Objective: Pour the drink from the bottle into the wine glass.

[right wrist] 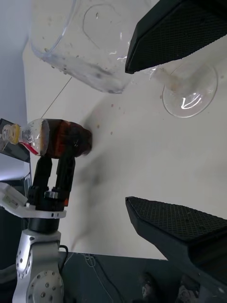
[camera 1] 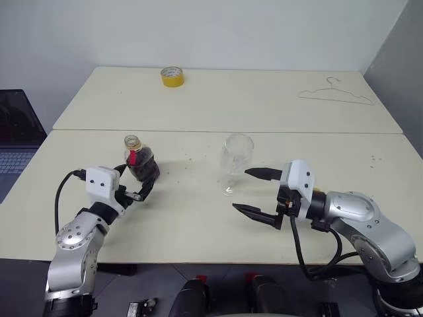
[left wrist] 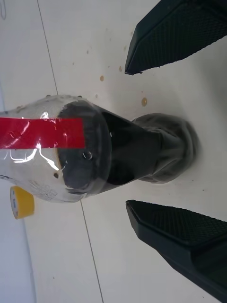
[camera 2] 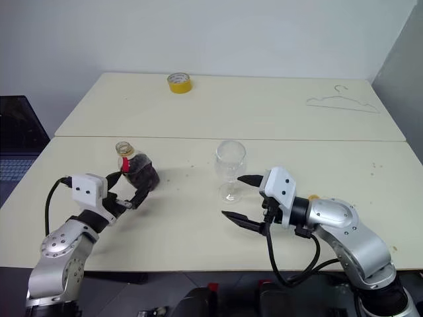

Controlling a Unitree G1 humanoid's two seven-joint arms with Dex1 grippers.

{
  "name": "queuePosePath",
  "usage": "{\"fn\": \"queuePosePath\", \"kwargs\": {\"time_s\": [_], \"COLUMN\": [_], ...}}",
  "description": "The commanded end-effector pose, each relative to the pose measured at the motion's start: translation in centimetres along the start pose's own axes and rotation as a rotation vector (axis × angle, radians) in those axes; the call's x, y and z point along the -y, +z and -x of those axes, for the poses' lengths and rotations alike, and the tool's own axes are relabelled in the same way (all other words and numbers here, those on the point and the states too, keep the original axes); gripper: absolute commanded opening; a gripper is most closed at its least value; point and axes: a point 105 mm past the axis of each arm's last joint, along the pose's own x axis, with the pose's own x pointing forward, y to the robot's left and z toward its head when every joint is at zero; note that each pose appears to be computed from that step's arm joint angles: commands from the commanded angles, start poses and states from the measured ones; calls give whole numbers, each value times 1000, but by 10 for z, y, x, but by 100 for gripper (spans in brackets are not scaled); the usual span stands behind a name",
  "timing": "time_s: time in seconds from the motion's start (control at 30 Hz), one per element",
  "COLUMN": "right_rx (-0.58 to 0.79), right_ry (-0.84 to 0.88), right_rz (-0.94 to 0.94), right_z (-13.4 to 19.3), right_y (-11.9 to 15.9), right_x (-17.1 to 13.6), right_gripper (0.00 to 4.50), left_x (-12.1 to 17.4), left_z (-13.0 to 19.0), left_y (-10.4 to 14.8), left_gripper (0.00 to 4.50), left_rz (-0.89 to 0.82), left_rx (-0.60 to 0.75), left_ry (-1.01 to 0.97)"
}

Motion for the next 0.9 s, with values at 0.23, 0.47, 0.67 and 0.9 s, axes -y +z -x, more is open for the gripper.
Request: {"fn": "queuePosePath", "kwargs": {"time_s": [0.23,0.47,0.67,0.9], "right_rx": [35,35,40,59], "right_ry": [3,-1,-3,-8], "right_rz": [44,56,62,71], "right_z": [-3,-4,-4,-5], "right_y": [10,10,13,18], "right_x": [-1,0,1,2], "right_gripper": [444,450,450,450], "left_x": [-5,1,5,4], "left_z": [-22,-33,-31,-25], "left_y": [2,7,9,22], "left_gripper": [450,270,94,64], "left_rz": [-47,-54,-52,-43], "left_rx": [30,56,63,90], "left_ry": [-16,-35,-38,0]}}
